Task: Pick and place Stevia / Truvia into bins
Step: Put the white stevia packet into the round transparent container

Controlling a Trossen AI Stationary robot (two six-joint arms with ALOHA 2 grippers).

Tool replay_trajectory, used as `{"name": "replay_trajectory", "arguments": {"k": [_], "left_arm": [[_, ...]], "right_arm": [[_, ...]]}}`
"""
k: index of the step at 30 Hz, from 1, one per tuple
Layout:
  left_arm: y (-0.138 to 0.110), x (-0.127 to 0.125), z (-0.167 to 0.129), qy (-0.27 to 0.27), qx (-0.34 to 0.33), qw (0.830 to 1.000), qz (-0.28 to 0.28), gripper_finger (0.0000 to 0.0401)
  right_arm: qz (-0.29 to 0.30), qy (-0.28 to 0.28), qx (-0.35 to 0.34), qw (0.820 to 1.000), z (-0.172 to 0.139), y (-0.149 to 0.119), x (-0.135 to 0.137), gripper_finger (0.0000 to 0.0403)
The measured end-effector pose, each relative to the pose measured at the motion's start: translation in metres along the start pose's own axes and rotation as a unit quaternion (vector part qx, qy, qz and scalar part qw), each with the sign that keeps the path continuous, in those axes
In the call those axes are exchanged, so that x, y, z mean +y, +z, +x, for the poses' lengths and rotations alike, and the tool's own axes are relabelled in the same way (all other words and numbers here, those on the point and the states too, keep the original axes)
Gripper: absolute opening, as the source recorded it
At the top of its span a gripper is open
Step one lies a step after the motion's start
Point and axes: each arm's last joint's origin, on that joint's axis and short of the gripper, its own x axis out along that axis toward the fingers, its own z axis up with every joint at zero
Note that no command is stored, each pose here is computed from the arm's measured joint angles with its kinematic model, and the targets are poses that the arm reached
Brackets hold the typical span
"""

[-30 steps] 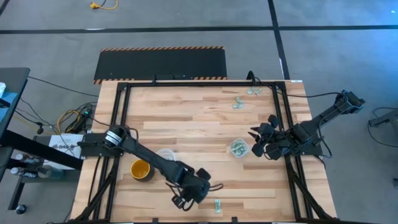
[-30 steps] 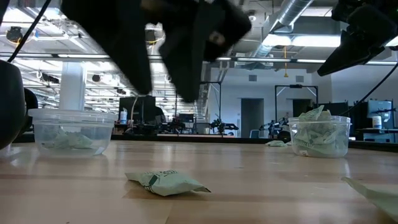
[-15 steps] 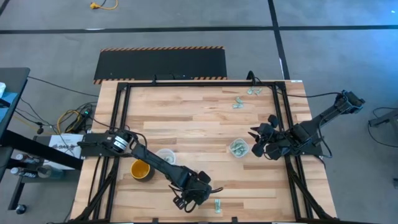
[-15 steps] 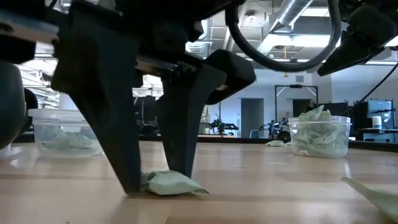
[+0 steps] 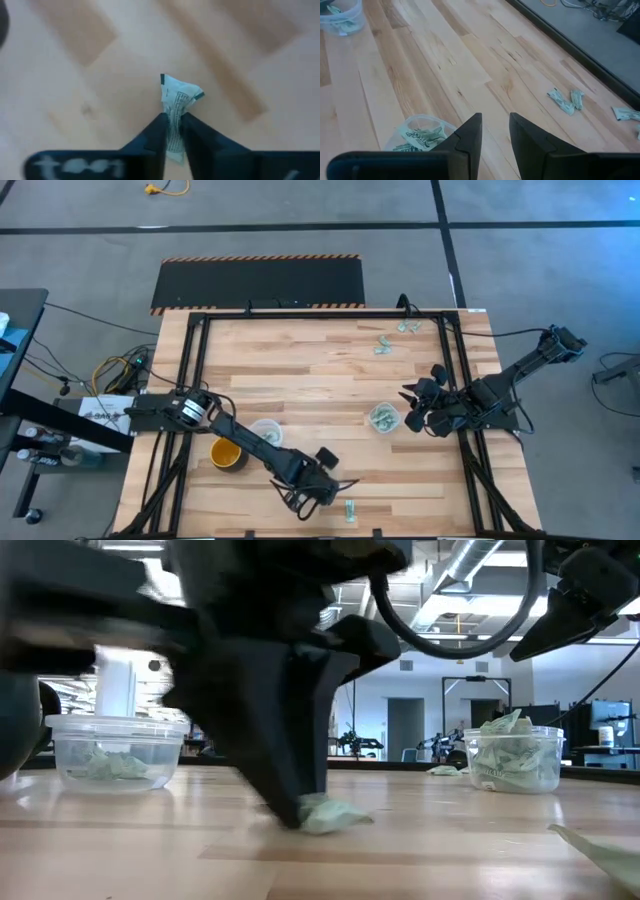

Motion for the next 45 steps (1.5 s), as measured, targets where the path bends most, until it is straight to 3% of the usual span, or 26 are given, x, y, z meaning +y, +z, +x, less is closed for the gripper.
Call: {"name": "replay_trajectory", "arguments": {"k": [3,9,17,21,25,28,35,39,45], "left_arm": [[-0.001,0.004,0.0,0.018,0.004,1.0,-0.024,0.0009],[-0.006,0.002,-0.008,0.026,0.035,0.996,-0.08,0.0007],[-0.02,0.006,-0.069,0.038,0.083,0.981,-0.173,0.0002],[-0.035,0.007,-0.102,0.055,0.13,0.966,-0.217,0.0002],[-0.057,0.011,-0.118,0.085,0.222,0.937,-0.256,0.0002],[-0.069,0.015,-0.12,0.094,0.275,0.919,-0.268,0.0001],[-0.093,0.02,-0.096,0.042,0.324,0.901,-0.286,0.0001],[-0.103,0.022,-0.089,0.039,0.341,0.89,-0.301,0.0001],[-0.104,0.022,-0.086,0.028,0.339,0.891,-0.301,0.0011]], "right_arm": [[0.0,0.0,0.0,1.0,0.0,0.0,0.0,0.0093],[0.0,0.001,0.001,1.0,0.0,0.0,0.0,0.0093],[0.0,0.001,0.001,1.0,0.0,0.0,0.0,0.0093],[0.0,0.001,0.001,1.0,0.0,0.0,0.0,0.0093],[0.0,0.001,0.0,1.0,0.0,0.0,0.0,0.0093],[0.0,0.001,0.001,1.0,0.0,0.0,0.0,0.0093],[0.0,0.0,0.0,1.0,0.0,0.0,0.0,0.0093],[0.0,0.0,0.0,1.0,0.0,0.0,0.0,0.0093],[0.0,0.0,0.0,1.0,0.0,0.0,0.0,0.0093]]}}
